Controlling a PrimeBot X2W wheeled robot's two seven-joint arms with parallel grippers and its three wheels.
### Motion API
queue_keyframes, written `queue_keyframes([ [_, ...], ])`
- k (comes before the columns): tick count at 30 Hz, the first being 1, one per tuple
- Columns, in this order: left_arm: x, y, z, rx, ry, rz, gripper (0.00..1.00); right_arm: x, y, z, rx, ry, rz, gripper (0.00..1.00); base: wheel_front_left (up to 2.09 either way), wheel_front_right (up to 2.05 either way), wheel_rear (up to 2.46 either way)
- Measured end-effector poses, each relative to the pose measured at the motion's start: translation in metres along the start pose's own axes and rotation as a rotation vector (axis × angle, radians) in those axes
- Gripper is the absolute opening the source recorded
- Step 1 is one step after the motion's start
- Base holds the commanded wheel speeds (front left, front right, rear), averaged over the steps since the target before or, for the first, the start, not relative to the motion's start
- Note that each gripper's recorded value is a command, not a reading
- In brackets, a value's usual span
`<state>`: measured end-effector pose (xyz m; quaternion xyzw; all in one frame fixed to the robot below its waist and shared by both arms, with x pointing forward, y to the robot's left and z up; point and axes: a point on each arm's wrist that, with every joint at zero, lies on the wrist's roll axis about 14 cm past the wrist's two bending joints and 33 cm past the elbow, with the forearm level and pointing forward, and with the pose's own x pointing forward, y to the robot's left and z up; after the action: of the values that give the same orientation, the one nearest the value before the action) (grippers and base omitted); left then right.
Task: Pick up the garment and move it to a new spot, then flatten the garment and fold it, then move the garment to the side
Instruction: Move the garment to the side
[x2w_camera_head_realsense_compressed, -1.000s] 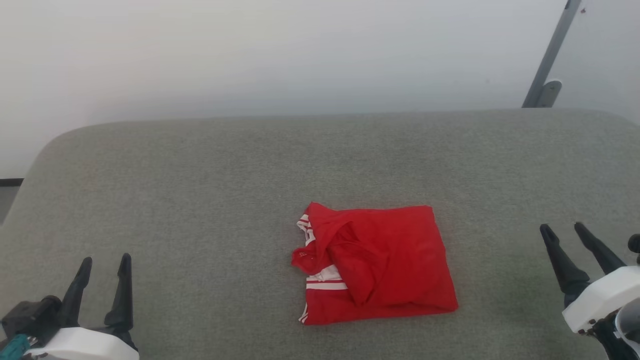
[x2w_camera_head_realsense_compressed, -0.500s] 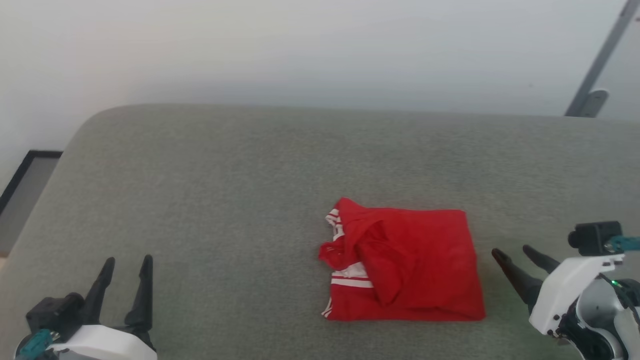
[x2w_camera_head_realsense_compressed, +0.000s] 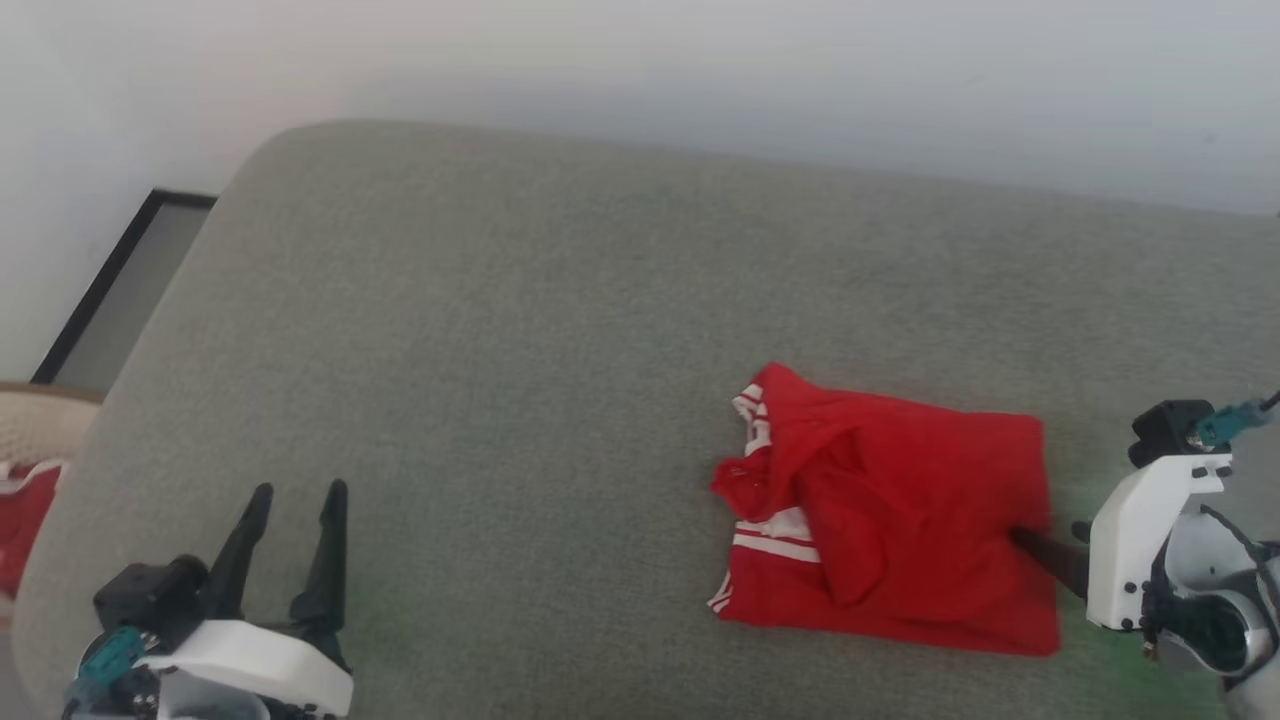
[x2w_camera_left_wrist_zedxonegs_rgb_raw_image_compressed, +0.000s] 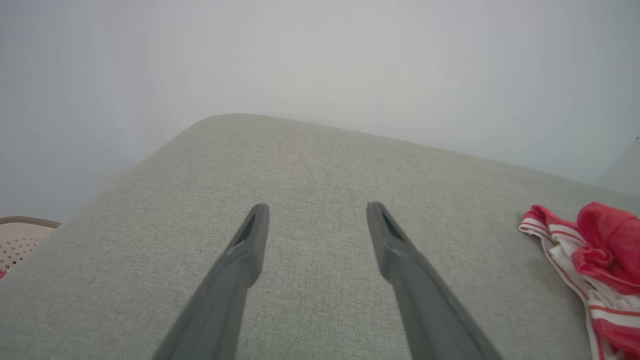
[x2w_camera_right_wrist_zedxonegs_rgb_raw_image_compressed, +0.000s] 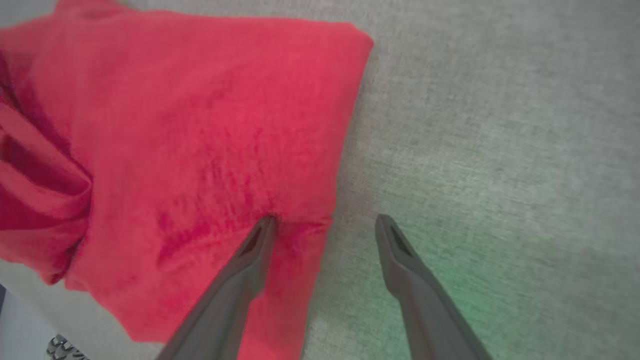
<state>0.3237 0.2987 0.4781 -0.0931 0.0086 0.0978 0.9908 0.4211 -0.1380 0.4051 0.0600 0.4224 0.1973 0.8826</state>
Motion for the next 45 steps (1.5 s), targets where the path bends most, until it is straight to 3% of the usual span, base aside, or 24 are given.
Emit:
queue_keyframes([
  [7,0.001,0.006,-0.007,-0.001,0.022,0.033,1.00,0.025,0.009,-0.012,0.020,0.163,0.024,1.00,0.00,0.00,0.00],
  [8,0.002,0.007,-0.006,-0.001,0.022,0.036,1.00,0.027,0.010,-0.012,0.013,0.176,0.026,0.33,0.00,0.00,0.00],
  [9,0.002,0.007,-0.007,0.000,0.024,0.038,1.00,0.028,0.011,-0.011,0.011,0.173,0.029,0.00,0.00,0.00,0.00],
  [14,0.005,0.006,-0.010,-0.001,0.034,0.037,1.00,0.031,0.020,-0.004,0.013,0.135,0.052,0.00,0.00,0.00,0.00],
  [20,0.019,-0.008,-0.007,0.009,0.024,-0.016,1.00,0.020,0.001,0.011,0.029,0.073,0.003,0.00,0.00,0.00,0.00],
  [29,0.055,-0.050,-0.009,0.012,0.022,-0.140,1.00,-0.014,-0.065,0.047,0.046,-0.035,-0.166,0.00,0.00,0.00,0.00],
  [45,0.124,-0.169,-0.027,0.028,0.028,-0.476,1.00,-0.098,-0.192,0.092,0.057,-0.199,-0.528,0.00,0.00,0.00,0.00],
])
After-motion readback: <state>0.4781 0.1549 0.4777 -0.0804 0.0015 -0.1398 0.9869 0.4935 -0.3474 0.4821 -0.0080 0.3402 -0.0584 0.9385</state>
